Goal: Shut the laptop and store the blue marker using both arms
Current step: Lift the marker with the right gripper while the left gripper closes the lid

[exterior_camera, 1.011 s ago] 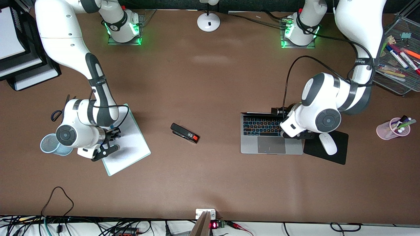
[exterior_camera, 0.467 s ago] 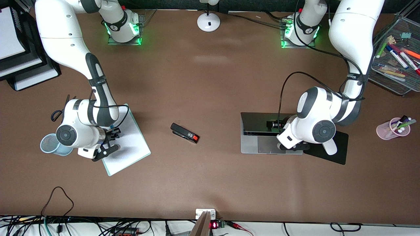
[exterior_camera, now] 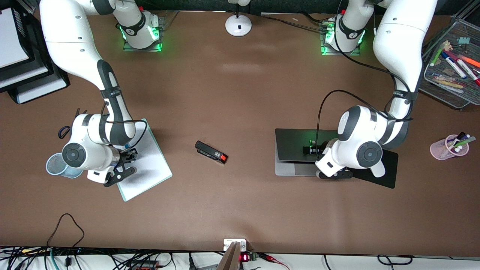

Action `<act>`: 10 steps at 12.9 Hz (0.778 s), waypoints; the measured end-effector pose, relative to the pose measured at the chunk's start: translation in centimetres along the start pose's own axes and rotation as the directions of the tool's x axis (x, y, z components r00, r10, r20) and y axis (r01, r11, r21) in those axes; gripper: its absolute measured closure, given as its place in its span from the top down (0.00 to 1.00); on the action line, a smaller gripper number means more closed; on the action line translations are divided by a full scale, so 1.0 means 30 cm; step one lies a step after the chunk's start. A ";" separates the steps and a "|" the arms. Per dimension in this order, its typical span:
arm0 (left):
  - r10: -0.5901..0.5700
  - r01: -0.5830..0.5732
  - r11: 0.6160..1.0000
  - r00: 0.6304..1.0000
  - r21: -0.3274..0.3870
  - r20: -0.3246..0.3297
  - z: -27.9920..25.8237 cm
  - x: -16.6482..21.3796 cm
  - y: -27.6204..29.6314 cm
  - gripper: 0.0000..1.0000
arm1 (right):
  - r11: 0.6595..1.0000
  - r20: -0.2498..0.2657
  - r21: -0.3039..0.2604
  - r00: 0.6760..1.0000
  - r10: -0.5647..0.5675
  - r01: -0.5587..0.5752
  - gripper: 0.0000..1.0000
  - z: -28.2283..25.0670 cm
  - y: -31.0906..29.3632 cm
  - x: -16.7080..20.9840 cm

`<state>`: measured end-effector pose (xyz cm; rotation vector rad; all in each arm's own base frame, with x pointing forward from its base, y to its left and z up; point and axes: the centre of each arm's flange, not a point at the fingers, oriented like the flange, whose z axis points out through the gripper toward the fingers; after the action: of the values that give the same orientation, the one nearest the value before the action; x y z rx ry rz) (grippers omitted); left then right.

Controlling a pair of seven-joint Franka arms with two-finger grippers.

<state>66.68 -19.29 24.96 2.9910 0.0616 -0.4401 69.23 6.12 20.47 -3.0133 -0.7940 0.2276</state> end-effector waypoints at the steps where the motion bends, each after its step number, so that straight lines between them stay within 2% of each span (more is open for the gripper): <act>1: 0.000 0.000 1.000 1.000 -0.004 -0.010 0.019 0.012 0.002 1.00 | 1.000 -0.013 -0.006 1.000 -0.002 0.002 0.18 -0.022 0.002 0.011; 3: -0.003 0.002 1.000 1.000 -0.011 -0.029 0.056 0.033 0.002 1.00 | 1.000 -0.040 -0.020 0.999 -0.003 0.003 0.18 -0.071 0.011 0.029; 6: -0.005 0.004 1.000 0.999 -0.014 -0.035 0.101 0.050 0.001 1.00 | 0.999 -0.112 -0.051 0.994 -0.004 -0.002 0.18 -0.260 0.034 0.051; 10: -0.009 0.008 1.000 0.999 -0.020 -0.050 0.140 0.069 -0.002 1.00 | 0.999 -0.133 -0.039 0.991 -0.004 -0.001 0.18 -0.471 0.018 0.009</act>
<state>67.46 -19.69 20.34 2.9836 0.0821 -0.3636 71.75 6.08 34.38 -3.0249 -0.7978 0.0113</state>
